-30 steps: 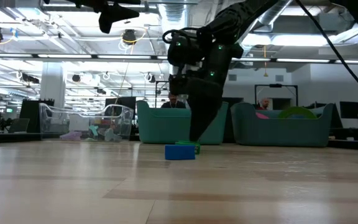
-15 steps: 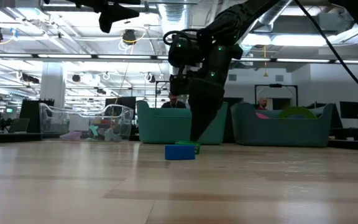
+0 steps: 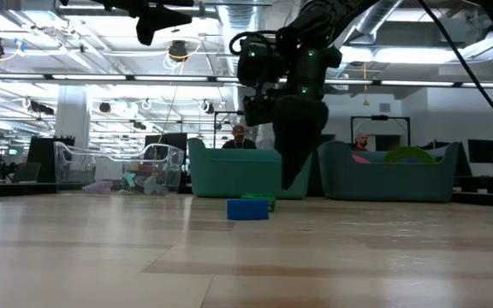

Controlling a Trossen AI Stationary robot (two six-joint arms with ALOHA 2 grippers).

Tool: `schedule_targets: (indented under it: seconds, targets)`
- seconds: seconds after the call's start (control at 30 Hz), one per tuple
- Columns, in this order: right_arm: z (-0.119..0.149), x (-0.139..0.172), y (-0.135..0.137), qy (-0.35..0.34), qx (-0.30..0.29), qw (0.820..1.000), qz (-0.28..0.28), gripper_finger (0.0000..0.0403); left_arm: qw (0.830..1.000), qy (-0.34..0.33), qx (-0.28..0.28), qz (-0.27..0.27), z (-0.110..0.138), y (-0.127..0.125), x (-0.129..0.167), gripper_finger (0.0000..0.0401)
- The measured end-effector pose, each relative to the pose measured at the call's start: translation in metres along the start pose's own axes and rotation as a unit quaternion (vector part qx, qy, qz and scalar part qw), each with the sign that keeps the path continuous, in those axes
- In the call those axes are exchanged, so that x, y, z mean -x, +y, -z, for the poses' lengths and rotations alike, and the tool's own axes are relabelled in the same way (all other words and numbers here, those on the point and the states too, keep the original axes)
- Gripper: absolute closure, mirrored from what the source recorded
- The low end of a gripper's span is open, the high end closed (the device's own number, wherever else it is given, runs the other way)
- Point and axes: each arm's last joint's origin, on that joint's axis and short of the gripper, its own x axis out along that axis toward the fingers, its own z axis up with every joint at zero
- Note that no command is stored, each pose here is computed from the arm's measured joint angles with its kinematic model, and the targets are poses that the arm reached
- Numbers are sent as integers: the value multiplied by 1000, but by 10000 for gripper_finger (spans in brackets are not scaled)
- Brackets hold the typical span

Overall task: Pick and place Stapler, Stapler remover, tape
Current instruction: Put the green stapler into the green bin

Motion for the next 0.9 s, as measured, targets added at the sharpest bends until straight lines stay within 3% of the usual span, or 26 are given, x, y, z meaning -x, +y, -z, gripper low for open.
schedule_targets:
  seconds: [0.13, 0.43, 0.9]
  targets:
    - [-3, 10, 7, 21, 7, 1000, -5, 154, 1000, 0, 0, 0, 0, 0, 0, 220]
    - [-19, 47, 16, 27, 43, 999, -8, 153, 1000, 0, 2, 0, 0, 0, 0, 220]
    - [-18, 33, 0, 10, 46, 999, -14, 153, 1000, 0, 2, 0, 0, 0, 0, 220]
